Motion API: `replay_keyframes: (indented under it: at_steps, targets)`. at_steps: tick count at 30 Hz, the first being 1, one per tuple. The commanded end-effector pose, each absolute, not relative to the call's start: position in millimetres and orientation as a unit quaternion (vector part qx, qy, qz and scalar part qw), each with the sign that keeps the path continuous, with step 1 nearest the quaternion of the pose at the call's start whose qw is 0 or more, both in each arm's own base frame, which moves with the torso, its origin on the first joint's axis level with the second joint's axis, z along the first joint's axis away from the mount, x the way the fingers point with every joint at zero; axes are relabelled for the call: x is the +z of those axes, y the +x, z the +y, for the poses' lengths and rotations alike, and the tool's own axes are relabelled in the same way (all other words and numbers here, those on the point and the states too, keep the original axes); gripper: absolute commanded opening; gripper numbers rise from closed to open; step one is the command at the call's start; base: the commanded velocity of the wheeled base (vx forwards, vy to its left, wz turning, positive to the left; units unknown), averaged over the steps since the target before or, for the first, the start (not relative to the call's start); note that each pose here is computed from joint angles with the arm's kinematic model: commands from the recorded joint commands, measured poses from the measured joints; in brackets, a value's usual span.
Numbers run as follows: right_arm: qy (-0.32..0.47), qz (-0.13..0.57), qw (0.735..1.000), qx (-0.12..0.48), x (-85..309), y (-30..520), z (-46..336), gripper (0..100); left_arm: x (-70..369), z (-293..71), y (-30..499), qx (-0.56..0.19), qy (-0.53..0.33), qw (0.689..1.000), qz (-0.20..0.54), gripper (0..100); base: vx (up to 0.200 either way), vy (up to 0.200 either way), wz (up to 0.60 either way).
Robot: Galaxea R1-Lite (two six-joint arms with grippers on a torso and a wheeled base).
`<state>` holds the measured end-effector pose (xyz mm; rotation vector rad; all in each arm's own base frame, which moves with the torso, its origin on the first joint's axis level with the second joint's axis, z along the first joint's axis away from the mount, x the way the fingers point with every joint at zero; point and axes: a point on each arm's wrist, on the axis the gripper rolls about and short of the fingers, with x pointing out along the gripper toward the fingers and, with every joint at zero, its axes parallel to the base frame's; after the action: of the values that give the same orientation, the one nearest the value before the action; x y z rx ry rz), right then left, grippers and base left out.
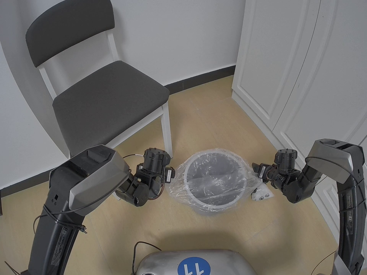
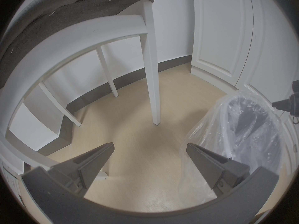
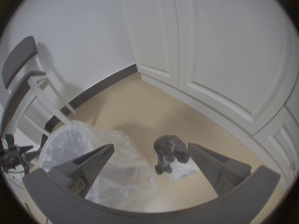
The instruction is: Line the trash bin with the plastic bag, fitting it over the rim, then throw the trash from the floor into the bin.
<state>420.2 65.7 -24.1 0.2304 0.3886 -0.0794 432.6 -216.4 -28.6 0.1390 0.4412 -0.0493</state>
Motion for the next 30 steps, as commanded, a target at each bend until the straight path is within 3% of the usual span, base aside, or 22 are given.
replay_keyframes:
  at_steps: [1, 8, 14, 19, 23, 30]
  targets:
    - [0.089, 0.222, 0.971, -0.024, 3, 397, 59, 100, -10, -213, 423, -0.042, 0.064, 0.973, 0.218, 100, 0.0, 0.0, 0.0]
    - [0.053, 0.288, 0.956, 0.012, -5, 376, 46, 100, -5, -210, 415, -0.061, 0.066, 0.97, 0.224, 100, 0.0, 0.0, 0.0]
    - [0.053, 0.316, 0.947, 0.0, -30, 388, 36, 100, -5, -210, 415, -0.061, 0.066, 0.97, 0.224, 100, 0.0, 0.0, 0.0]
    - [0.06, 0.312, 0.948, -0.014, -68, 419, 30, 100, -3, -209, 415, -0.06, 0.064, 0.971, 0.222, 100, 0.0, 0.0, 0.0]
    - [0.11, 0.298, 0.948, 0.008, -67, 437, 39, 100, -2, -209, 415, -0.06, 0.063, 0.972, 0.22, 100, 0.0, 0.0, 0.0]
    - [0.127, 0.292, 0.946, 0.062, -65, 449, 55, 100, -2, -209, 415, -0.06, 0.063, 0.971, 0.221, 100, 0.0, 0.0, 0.0]
